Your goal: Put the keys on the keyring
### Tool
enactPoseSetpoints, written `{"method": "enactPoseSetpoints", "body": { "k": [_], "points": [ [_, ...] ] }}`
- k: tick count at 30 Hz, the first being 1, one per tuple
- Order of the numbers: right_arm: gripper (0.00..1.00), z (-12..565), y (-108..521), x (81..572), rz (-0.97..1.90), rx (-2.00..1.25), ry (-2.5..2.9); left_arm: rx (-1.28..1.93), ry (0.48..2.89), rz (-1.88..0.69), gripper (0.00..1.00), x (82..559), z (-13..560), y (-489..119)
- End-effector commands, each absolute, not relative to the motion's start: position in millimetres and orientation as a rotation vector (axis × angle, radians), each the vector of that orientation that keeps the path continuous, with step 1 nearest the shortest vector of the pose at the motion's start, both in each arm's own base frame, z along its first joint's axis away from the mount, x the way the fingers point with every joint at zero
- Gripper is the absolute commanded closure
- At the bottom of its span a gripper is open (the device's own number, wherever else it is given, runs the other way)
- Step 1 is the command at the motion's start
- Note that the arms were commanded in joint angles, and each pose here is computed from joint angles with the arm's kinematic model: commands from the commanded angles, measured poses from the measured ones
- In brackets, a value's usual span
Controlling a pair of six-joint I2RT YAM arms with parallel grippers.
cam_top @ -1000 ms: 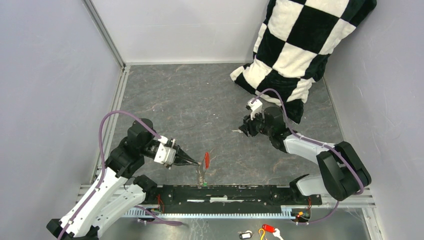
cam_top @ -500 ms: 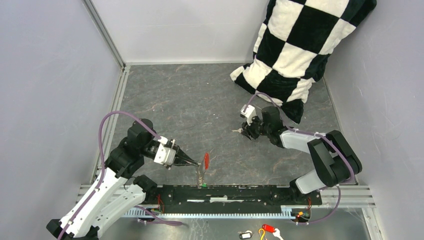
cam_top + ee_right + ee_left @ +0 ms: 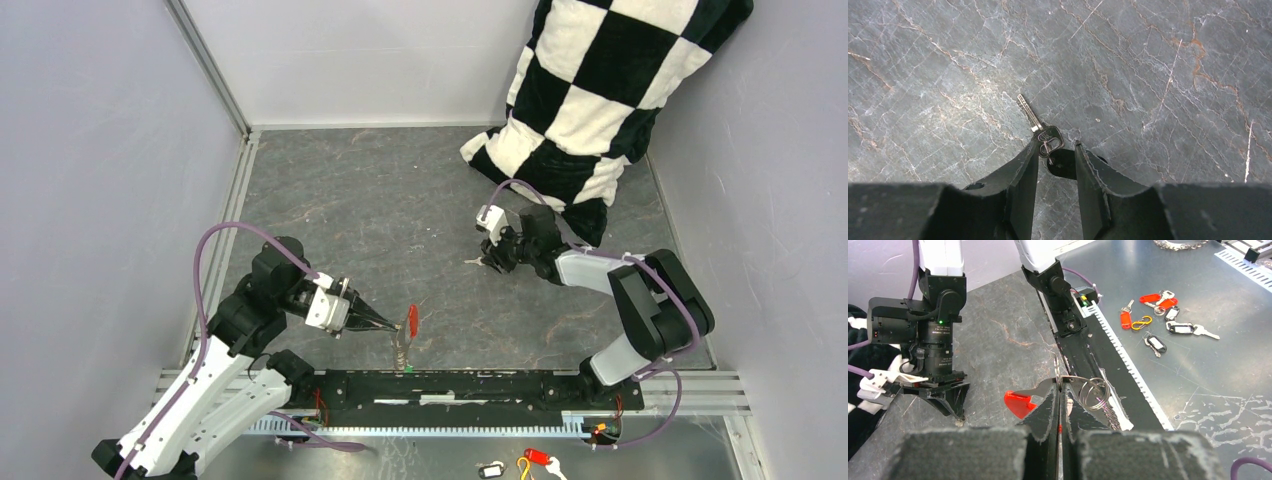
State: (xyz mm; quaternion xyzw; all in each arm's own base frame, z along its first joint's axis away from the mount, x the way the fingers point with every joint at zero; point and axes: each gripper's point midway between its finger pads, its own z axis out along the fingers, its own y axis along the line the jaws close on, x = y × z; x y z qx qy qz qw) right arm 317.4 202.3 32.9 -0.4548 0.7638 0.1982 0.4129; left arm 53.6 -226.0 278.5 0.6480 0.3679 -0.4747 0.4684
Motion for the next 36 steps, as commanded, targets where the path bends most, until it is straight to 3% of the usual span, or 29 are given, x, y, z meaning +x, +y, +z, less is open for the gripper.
{"method": "enactPoseSetpoints", "body": {
  "k": [1, 13, 21, 27, 36],
  "points": [
    [0.62, 40, 201, 332, 0.452, -1.152, 1.909, 1.603, 0.794, -1.148, 0.98, 46, 298, -225],
    [0.75, 25, 196, 333, 0.436, -1.173, 1.997, 1.601, 0.790, -1.142, 0.98, 46, 299, -224],
    [0.99, 40, 203, 330, 0.478, -1.157, 1.968, 1.597, 0.794, -1.127, 0.98, 47, 300, -224],
    [1.00, 99, 236, 310, 0.611, -1.118, 1.803, 1.590, 0.813, -1.104, 0.98, 51, 300, -224],
    [1.00, 153, 274, 227, 0.862, -1.035, 1.690, 1.467, 1.008, -1.048, 0.98, 82, 298, -230]
  ]
}}
